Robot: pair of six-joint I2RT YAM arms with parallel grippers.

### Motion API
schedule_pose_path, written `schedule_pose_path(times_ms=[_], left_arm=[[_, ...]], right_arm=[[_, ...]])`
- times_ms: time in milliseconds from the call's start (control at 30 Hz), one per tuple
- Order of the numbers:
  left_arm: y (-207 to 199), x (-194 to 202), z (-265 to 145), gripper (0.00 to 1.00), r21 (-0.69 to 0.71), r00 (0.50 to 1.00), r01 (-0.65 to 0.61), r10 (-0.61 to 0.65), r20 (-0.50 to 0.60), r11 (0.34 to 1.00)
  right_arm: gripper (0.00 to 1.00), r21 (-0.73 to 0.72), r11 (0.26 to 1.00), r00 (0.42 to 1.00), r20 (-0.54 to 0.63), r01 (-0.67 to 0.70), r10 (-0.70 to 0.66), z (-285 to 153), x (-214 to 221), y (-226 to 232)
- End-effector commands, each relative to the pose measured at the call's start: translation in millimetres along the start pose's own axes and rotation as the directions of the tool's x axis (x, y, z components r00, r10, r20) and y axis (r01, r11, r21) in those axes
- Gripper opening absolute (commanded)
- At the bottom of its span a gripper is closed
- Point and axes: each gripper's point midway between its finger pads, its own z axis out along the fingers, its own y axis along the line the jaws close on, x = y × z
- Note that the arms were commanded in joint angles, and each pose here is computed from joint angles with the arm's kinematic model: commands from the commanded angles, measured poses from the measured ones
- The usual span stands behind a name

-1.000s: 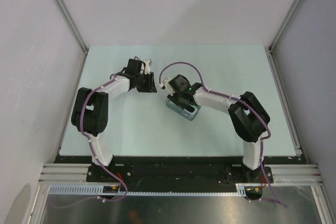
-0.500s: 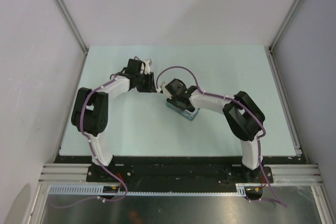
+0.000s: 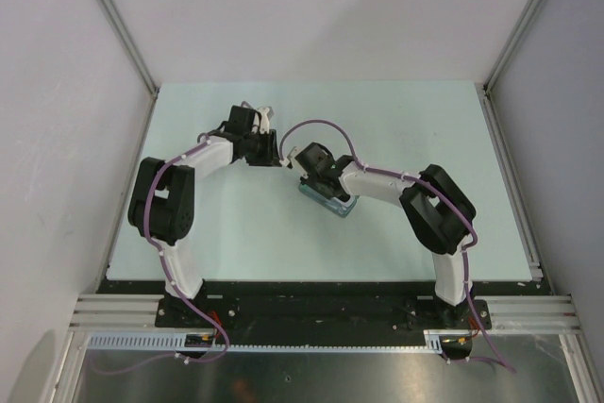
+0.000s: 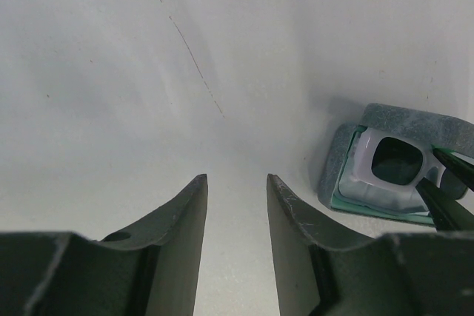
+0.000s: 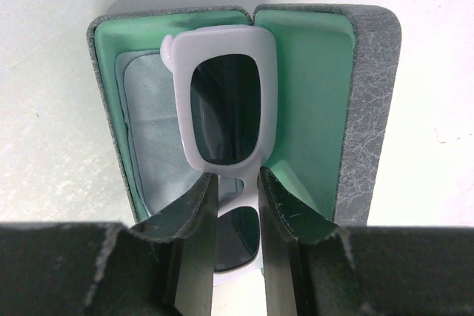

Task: Organize the sunglasses
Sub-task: Adjust the sunglasses in the sunglasses case.

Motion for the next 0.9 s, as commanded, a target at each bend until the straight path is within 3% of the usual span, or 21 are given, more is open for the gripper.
schedule_pose_path(times_ms=[0,433,867], left_arm=[[-4,-9,-3,0.43,0.025,1.0,-0.005,0.004,0.031,1.0],[-4,-9,-3,0.43,0.025,1.0,0.001,-0.002,0.031,1.0],[-4,-9,-3,0.42,0.026,0.999,0.001,-0.001,0.032,1.0]], right_arm=[[0.11,0.039,0.999,0.998,0.057,0.0,-0.002,-15,-21,-11],[0.11,0.015,1.0,0.996,0.088,-0.002,0.001,-34,-30,-6],[0.11,0.026,1.0,0.999,0.033,0.015,-0.016,-24,-18,3]])
